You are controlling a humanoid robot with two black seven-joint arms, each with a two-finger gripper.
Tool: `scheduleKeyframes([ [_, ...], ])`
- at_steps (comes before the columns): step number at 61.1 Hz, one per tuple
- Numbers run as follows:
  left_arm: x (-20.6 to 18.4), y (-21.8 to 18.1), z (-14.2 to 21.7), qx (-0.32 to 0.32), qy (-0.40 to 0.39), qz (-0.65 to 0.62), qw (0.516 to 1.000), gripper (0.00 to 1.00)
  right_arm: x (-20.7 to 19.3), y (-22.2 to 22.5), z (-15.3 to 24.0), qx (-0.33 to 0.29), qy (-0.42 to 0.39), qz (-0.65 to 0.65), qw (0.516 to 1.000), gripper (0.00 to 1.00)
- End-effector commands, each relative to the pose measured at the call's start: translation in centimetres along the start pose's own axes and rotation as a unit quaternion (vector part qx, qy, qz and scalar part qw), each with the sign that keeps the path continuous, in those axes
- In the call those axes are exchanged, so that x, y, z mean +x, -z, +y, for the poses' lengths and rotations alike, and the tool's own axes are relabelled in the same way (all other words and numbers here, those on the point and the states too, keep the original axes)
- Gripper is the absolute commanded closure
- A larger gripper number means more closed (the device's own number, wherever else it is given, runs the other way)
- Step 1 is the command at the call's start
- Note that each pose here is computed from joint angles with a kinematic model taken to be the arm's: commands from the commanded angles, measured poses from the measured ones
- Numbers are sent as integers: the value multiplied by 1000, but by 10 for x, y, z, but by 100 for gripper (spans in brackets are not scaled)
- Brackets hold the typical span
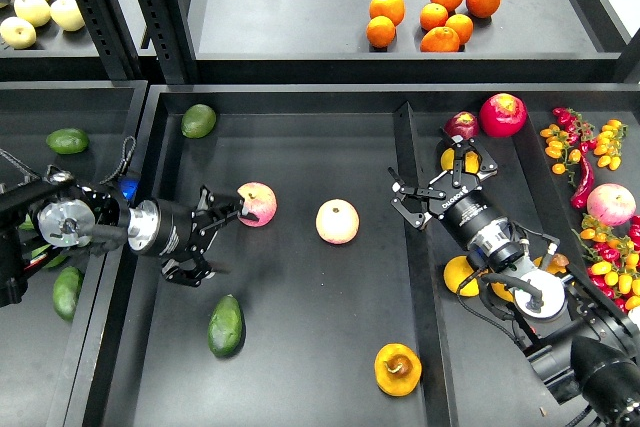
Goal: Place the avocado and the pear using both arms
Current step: 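Lower the open left gripper over the dark green avocado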
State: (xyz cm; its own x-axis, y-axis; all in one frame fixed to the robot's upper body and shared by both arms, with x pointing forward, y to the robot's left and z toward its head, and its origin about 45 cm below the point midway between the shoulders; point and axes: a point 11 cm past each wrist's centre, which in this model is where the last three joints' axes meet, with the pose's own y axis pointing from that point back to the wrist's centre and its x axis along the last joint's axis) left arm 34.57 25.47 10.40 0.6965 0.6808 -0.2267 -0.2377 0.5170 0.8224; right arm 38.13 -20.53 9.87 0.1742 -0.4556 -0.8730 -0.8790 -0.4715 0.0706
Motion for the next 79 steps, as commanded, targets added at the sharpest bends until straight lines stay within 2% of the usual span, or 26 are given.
scheduleKeyframes([
  [1,2,12,-3,28,-12,-27,999,1,0,0,0,0,0,0,1000,1],
  [23,7,54,-14,115,-45,-107,987,1,1,0,0,-1,-1,0,1000,1],
  [79,-11,76,-48,154,-33,-124,980,1,5,-4,5,-2,-7,-3,1000,1],
])
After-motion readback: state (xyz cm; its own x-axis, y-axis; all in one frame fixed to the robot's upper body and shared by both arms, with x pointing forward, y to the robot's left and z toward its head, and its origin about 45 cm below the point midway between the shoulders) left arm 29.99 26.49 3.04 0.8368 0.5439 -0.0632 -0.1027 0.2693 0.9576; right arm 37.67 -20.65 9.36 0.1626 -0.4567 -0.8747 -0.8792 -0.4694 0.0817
